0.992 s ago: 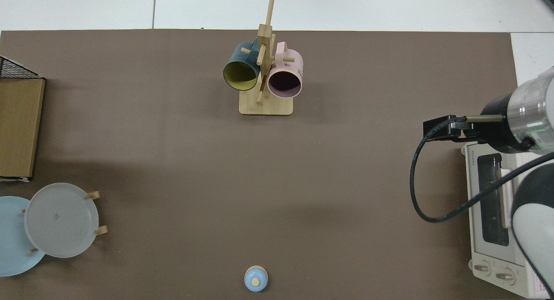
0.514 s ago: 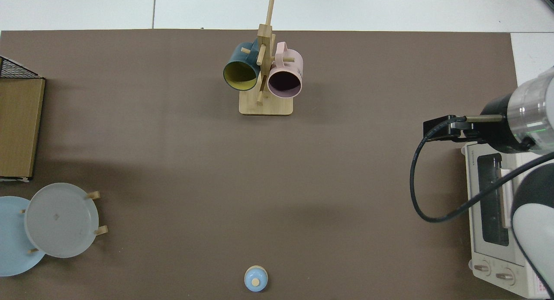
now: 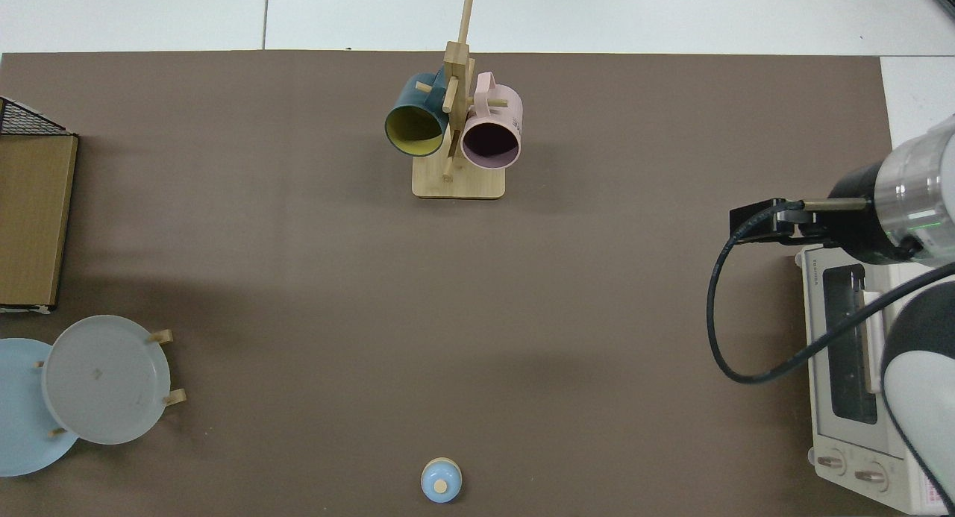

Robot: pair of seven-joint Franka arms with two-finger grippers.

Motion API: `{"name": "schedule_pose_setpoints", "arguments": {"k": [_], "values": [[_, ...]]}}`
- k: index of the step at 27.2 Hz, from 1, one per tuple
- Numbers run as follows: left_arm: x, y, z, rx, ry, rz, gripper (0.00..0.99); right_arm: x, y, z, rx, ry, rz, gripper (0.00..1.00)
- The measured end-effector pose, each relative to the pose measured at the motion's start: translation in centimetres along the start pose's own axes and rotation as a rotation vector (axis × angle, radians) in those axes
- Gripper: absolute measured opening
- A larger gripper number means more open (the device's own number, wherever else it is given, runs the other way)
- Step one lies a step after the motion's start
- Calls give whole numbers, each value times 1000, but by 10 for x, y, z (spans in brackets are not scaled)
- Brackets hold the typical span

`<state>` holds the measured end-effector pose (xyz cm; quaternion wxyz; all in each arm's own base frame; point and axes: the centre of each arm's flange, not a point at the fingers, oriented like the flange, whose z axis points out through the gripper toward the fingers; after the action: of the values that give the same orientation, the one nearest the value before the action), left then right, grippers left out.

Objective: Put markers into pen holder

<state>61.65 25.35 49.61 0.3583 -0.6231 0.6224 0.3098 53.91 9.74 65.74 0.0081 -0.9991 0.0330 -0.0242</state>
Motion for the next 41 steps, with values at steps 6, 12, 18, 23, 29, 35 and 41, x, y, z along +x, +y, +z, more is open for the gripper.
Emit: {"name": "schedule_pose_setpoints", "arguments": {"k": [6,12,18,23,29,35,41], "values": [[-15,-1,-12,19,-10,-25,797,0,0,0,0,0,0,1000],[-28,-3,-48,64,19,-71,850,0,0,0,0,0,0,996],[-26,-9,-101,104,94,-118,903,0,0,0,0,0,0,996],[-28,-8,-140,123,206,-187,947,0,0,0,0,0,0,996],[-28,6,-158,24,411,-408,991,0,0,0,0,0,0,996],[-4,21,-192,-159,566,-591,991,0,0,0,0,0,0,996],[22,37,-242,-360,674,-798,991,0,0,0,0,0,0,996]]}}
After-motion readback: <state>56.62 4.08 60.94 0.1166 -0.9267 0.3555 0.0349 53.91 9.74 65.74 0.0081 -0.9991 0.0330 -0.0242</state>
